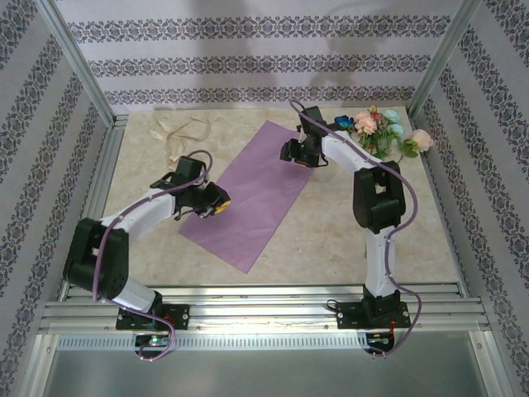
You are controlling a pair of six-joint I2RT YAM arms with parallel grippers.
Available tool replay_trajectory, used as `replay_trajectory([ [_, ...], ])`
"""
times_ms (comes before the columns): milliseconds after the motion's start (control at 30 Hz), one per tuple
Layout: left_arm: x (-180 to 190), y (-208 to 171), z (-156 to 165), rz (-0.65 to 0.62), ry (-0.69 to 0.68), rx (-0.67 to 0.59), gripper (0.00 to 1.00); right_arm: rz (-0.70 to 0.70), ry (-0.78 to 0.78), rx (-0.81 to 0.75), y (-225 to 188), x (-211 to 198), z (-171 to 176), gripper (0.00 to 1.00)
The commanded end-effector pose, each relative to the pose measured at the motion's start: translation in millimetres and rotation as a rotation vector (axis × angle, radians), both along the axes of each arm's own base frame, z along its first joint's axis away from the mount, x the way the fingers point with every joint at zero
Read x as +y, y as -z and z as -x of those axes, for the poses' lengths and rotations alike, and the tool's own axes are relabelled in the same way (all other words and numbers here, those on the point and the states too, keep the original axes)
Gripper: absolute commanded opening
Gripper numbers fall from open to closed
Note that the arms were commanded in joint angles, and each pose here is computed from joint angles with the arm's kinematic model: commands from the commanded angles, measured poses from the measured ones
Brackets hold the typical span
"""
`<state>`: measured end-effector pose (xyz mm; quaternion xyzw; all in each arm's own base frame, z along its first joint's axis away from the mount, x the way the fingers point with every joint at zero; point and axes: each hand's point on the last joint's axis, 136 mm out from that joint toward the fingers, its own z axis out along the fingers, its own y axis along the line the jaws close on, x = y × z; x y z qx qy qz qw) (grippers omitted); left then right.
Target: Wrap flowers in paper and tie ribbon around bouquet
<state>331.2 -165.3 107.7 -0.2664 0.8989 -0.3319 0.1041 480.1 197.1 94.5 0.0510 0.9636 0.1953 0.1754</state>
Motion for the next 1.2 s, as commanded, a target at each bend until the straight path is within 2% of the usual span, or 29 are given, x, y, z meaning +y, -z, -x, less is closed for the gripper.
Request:
replay_trajectory([
  [0,45.8,20.8,26.7,-0.130,-0.033,0.133,0.19,0.076,-0.121,-0.072,-34.8,17.8,41.8,0.56],
  [133,84.2,41.4,39.5,-0.185,-0.064,0.231,0.18,0.108,-0.297,-0.060,-25.6,73.2,112.0,0.50],
  [233,111.7,50.8,39.9,-0.235,-0.117,0.262,0.18,0.149,-0.463,-0.060,-10.8,124.5,166.7,0.50],
  [367,126.1,62.5,34.5,-0.206,-0.152,0.277,0.27,0.218,-0.618,-0.010,26.7,170.5,216.4,0.56],
  [500,121.5,62.9,35.0,-0.189,-0.123,0.289,0.29,0.306,-0.614,0.034,56.3,169.5,217.7,0.55],
  [633,114.5,62.1,44.6,-0.158,-0.097,0.290,0.40,0.353,-0.576,0.077,76.6,142.5,200.1,0.51],
  [733,105.9,63.3,53.6,-0.151,-0.049,0.296,0.44,0.355,-0.565,0.110,85.7,124.9,187.2,0.45],
  [933,92.9,66.8,56.6,-0.188,0.031,0.282,0.46,0.354,-0.644,0.071,79.1,120.7,179.1,0.46],
  [1167,78.9,66.5,35.1,-0.245,0.058,0.233,0.46,0.319,-0.604,-0.003,46.4,123.3,175.7,0.54],
])
